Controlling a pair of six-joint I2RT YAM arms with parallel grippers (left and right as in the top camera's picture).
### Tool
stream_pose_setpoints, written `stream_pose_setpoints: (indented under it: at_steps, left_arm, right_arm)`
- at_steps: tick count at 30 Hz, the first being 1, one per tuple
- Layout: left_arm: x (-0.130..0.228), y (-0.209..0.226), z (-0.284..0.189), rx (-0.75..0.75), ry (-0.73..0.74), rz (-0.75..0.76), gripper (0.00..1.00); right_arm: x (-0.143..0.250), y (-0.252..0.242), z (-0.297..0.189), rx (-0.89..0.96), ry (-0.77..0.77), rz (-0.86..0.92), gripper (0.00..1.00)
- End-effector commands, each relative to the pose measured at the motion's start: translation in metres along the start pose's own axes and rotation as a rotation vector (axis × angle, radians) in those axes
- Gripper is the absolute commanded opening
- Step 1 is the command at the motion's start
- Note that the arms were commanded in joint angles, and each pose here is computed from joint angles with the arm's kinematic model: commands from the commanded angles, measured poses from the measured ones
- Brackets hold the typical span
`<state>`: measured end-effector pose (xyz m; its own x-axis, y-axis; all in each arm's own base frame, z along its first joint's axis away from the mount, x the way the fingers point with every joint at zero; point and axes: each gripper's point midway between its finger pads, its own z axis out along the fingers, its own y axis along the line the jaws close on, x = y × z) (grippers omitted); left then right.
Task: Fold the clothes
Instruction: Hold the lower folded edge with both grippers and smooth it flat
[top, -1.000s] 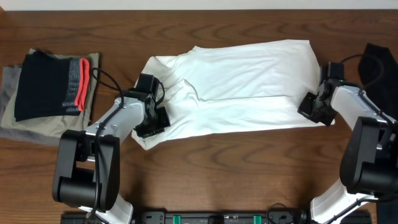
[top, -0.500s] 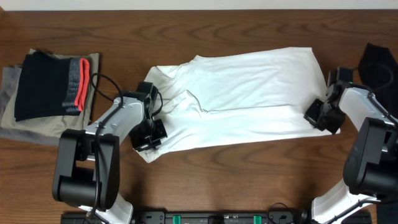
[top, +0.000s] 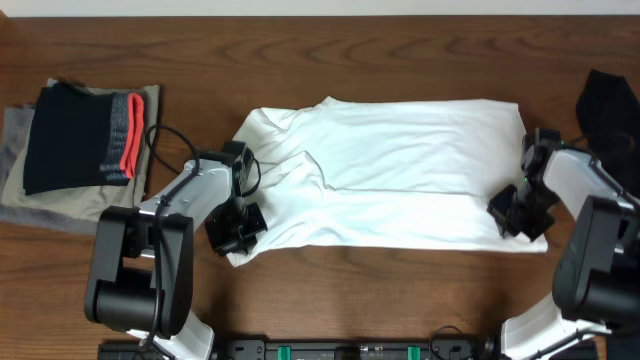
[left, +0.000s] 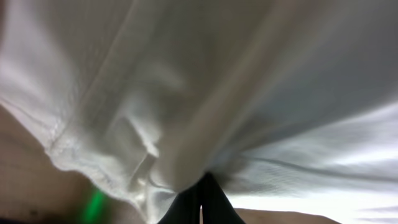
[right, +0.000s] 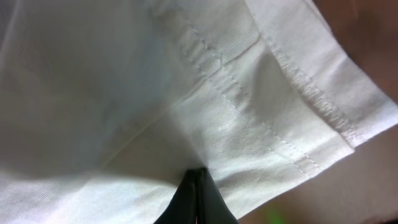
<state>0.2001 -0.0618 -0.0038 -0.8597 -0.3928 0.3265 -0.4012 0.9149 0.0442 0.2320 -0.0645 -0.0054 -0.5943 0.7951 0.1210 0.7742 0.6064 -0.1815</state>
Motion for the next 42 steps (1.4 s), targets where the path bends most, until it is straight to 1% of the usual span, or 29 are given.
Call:
stream_pose_setpoints:
  at_steps: [1, 4, 8, 11, 13, 18, 20, 23, 25, 29, 34, 42]
  left_arm:
    - [0.012, 0.013, 0.009, -0.047, 0.052, -0.044, 0.06]
    - [0.019, 0.017, 0.007, -0.063, 0.074, -0.067, 0.06]
    - [0.023, 0.02, 0.001, -0.066, 0.069, -0.077, 0.06]
    - [0.028, 0.037, -0.009, -0.141, 0.04, -0.118, 0.06]
    - [0.032, 0.043, -0.016, -0.161, 0.025, -0.119, 0.06]
    - [0.037, 0.044, -0.033, -0.122, -0.03, -0.116, 0.06]
    - [0.032, 0.04, -0.037, -0.092, -0.073, -0.11, 0.06]
    - [0.017, 0.029, -0.045, -0.028, -0.16, -0.085, 0.06]
    - [0.011, 0.024, -0.046, -0.005, -0.186, -0.074, 0.06]
    - [0.004, 0.008, -0.044, 0.061, -0.187, -0.016, 0.06]
    - [-0.001, 0.006, -0.039, 0.057, -0.18, -0.017, 0.06]
    - [-0.003, 0.007, -0.023, 0.022, -0.126, -0.013, 0.06]
  right_arm:
    - [0.02, -0.022, 0.008, 0.031, 0.026, 0.06, 0.01]
    - [0.03, -0.031, -0.001, 0.003, -0.007, 0.055, 0.01]
    - [0.035, -0.04, -0.015, -0.016, -0.058, 0.038, 0.01]
    - [0.032, -0.046, -0.025, -0.02, -0.101, 0.047, 0.01]
    - [0.031, -0.048, -0.028, -0.029, -0.109, 0.053, 0.01]
    - [0.031, -0.059, -0.027, -0.019, -0.087, 0.077, 0.01]
    - [0.028, -0.056, -0.028, -0.028, -0.099, 0.063, 0.01]
    - [0.025, -0.044, -0.029, -0.088, -0.103, 0.028, 0.01]
    - [0.024, -0.037, -0.029, -0.123, -0.102, 0.009, 0.01]
    - [0.025, -0.034, -0.03, -0.14, -0.094, 0.001, 0.01]
    - [0.025, -0.033, -0.028, -0.142, -0.095, 0.001, 0.01]
    - [0.026, -0.028, -0.023, -0.172, -0.091, 0.0, 0.01]
